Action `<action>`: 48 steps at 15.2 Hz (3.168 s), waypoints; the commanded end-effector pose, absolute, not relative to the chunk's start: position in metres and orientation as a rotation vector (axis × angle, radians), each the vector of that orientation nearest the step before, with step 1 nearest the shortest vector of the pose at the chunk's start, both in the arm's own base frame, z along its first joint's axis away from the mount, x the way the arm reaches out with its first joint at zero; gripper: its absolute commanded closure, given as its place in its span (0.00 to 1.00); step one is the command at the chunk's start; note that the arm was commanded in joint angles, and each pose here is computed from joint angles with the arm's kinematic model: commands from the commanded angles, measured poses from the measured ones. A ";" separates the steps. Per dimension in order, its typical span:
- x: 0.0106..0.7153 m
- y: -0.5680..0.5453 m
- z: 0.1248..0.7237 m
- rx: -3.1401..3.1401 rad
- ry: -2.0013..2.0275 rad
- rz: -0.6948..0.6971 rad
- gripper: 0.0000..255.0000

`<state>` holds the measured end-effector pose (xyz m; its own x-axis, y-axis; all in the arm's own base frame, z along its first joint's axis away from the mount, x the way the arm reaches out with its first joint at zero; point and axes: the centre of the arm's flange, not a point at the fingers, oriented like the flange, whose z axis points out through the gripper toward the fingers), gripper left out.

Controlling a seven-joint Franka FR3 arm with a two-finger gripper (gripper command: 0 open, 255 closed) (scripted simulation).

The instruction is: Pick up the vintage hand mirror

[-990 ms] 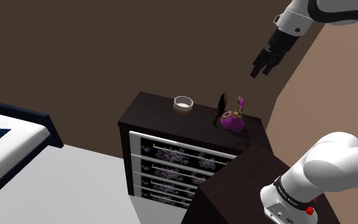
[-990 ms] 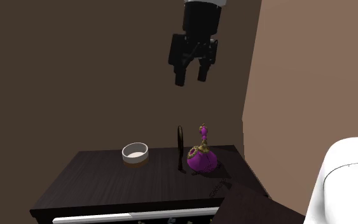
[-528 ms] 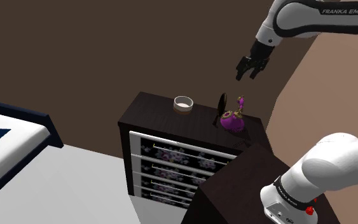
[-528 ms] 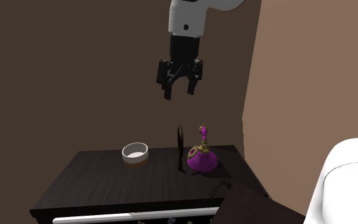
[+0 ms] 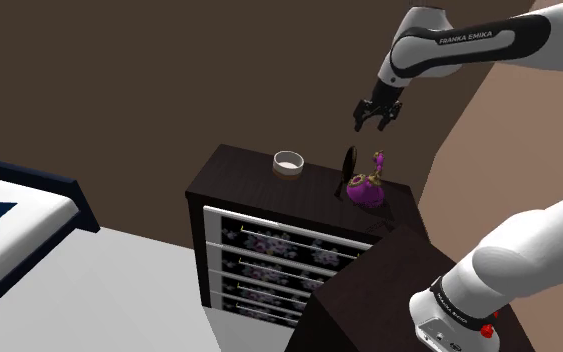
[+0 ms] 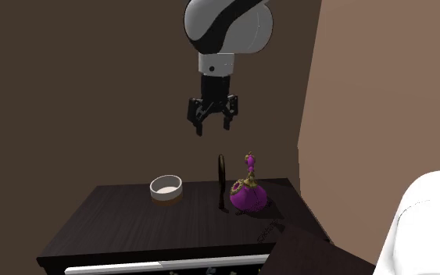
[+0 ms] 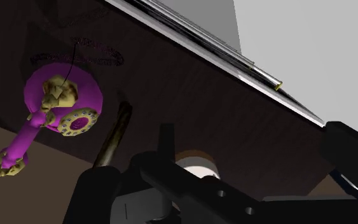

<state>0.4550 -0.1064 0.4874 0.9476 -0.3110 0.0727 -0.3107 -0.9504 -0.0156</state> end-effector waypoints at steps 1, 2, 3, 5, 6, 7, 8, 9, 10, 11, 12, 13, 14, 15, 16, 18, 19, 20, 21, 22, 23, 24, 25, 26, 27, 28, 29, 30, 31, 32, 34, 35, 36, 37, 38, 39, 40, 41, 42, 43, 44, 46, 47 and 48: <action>0.472 -0.118 0.471 -3.092 0.556 -0.109 0.00; 0.480 -0.125 0.463 -3.090 0.587 -0.104 0.00; 0.488 -0.132 0.455 -3.087 0.617 -0.099 0.00; 0.503 -0.146 0.439 -3.080 0.677 -0.090 0.00; 0.510 -0.154 0.430 -3.076 0.707 -0.085 0.00; 0.517 -0.161 0.422 -3.072 0.738 -0.080 0.00; 0.524 -0.169 0.414 -3.068 0.768 -0.076 0.00; 0.531 -0.177 0.406 -3.063 0.798 -0.071 0.00; 0.538 -0.185 0.397 -3.058 0.828 -0.066 0.00; 0.544 -0.193 0.389 -3.053 0.858 -0.061 0.00; 0.550 -0.202 0.381 -3.047 0.888 -0.056 0.00; 0.556 -0.210 0.372 -3.041 0.918 -0.052 0.00; 0.562 -0.219 0.364 -3.035 0.948 -0.047 0.00; 0.568 -0.227 0.356 -3.028 0.978 -0.042 0.00; 0.573 -0.236 0.348 -3.022 1.008 -0.037 0.00; 0.583 -0.254 0.331 -3.007 1.068 -0.027 0.00; 0.588 -0.263 0.323 -2.999 1.098 -0.022 0.00; 0.593 -0.272 0.314 -2.991 1.128 -0.017 0.00; 0.597 -0.282 0.306 -2.983 1.157 -0.012 0.00; 0.601 -0.291 0.298 -2.974 1.187 -0.007 0.00; 0.605 -0.301 0.289 -2.965 1.216 -0.002 0.00; 0.609 -0.310 0.281 -2.956 1.246 0.003 0.00; 0.613 -0.320 0.273 -2.946 1.275 0.007 0.00; 0.615 -0.326 0.268 -2.941 1.292 0.010 0.00; 0.615 -0.326 0.263 -2.941 1.292 0.010 0.00; 0.615 -0.326 0.257 -2.941 1.292 0.010 0.00; 0.615 -0.326 0.252 -2.941 1.292 0.010 0.00; 0.615 -0.326 0.247 -2.941 1.292 0.010 0.00; 0.615 -0.326 0.242 -2.941 1.292 0.010 0.00; 0.614 -0.326 0.236 -2.941 1.292 0.010 0.00; 0.614 -0.326 0.228 -2.941 1.292 0.010 0.00; 0.615 -0.326 0.228 -2.941 1.292 0.010 0.00; 0.614 -0.326 0.227 -2.941 1.292 0.010 1.00; 0.614 -0.326 0.227 -2.941 1.292 0.010 1.00; 0.614 -0.326 0.228 -2.941 1.292 0.010 1.00; 0.614 -0.326 0.228 -2.941 1.292 0.010 1.00; 0.614 -0.326 0.228 -2.941 1.292 0.010 1.00; 0.614 -0.326 0.228 -2.941 1.292 0.010 1.00; 0.614 -0.326 0.228 -2.941 1.292 0.010 1.00; 0.614 -0.326 0.228 -2.941 1.292 0.010 1.00; 0.614 -0.326 0.228 -2.941 1.292 0.010 1.00; 0.615 -0.326 0.233 -2.941 1.292 0.010 1.00; 0.614 -0.326 0.239 -2.941 1.292 0.010 1.00; 0.614 -0.326 0.244 -2.941 1.292 0.010 1.00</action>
<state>0.6148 -0.3256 0.2388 0.6768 -0.7358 0.0216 -0.7353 -0.6744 0.0671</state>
